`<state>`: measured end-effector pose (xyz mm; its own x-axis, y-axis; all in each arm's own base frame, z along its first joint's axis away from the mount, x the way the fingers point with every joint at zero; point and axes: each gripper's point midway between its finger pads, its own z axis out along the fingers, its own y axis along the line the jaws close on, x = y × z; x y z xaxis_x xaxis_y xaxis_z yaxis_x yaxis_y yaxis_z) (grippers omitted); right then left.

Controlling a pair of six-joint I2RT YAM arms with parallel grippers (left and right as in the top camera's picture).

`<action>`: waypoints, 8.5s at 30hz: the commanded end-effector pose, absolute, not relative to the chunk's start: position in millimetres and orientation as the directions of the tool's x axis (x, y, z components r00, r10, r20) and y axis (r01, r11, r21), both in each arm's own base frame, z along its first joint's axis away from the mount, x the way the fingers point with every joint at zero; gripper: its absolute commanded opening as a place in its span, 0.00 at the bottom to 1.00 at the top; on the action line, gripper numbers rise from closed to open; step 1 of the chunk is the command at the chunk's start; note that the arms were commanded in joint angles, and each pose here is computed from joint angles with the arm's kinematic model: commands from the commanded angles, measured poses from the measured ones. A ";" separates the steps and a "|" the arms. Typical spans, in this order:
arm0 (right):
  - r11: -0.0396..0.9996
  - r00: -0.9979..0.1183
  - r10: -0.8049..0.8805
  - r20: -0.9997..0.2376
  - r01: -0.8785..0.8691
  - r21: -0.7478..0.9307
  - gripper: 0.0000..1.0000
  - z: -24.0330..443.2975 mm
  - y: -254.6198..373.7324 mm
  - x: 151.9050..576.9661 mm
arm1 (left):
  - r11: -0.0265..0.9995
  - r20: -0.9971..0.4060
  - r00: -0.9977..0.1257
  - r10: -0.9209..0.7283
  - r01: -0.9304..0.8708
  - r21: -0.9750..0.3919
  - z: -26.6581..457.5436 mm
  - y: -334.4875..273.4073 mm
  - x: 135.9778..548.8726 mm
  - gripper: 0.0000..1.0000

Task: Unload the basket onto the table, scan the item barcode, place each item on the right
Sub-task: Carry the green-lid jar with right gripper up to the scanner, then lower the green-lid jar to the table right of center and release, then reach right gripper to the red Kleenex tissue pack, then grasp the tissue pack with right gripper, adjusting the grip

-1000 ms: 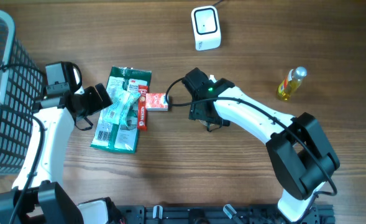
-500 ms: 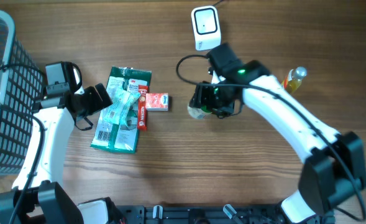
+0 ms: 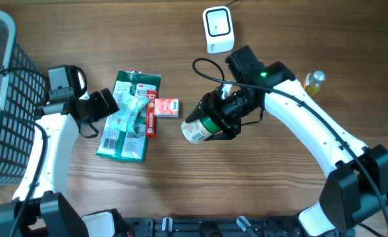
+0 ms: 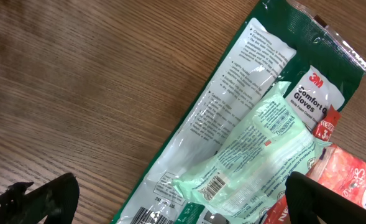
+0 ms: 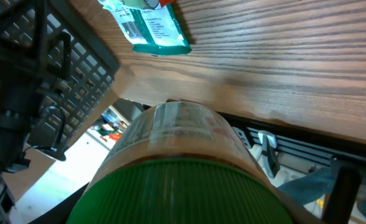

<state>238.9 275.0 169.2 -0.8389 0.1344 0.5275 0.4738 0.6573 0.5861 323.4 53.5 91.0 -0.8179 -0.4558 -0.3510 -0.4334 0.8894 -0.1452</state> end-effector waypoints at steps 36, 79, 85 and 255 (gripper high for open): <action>0.974 -0.505 -0.142 -0.851 -0.226 -0.029 0.04 201.7 222.9 583.4 | 0.900 -0.345 -0.832 -0.435 -0.412 -0.143 88.5 50.8 322.5 1.00; 0.979 -0.356 0.110 -0.928 -0.121 0.163 0.06 169.5 214.9 646.3 | 0.900 -0.345 -0.832 -0.435 -0.412 -0.143 88.5 50.8 322.5 1.00; 0.987 -0.432 0.045 -0.901 -0.118 0.106 0.04 251.3 190.9 594.3 | 0.900 -0.345 -0.832 -0.435 -0.412 -0.143 88.5 50.8 322.5 1.00; 0.796 -0.804 0.583 -0.118 0.537 0.279 0.11 9.0 212.3 323.7 | 0.900 -0.345 -0.832 -0.435 -0.412 -0.143 88.5 50.8 322.5 1.00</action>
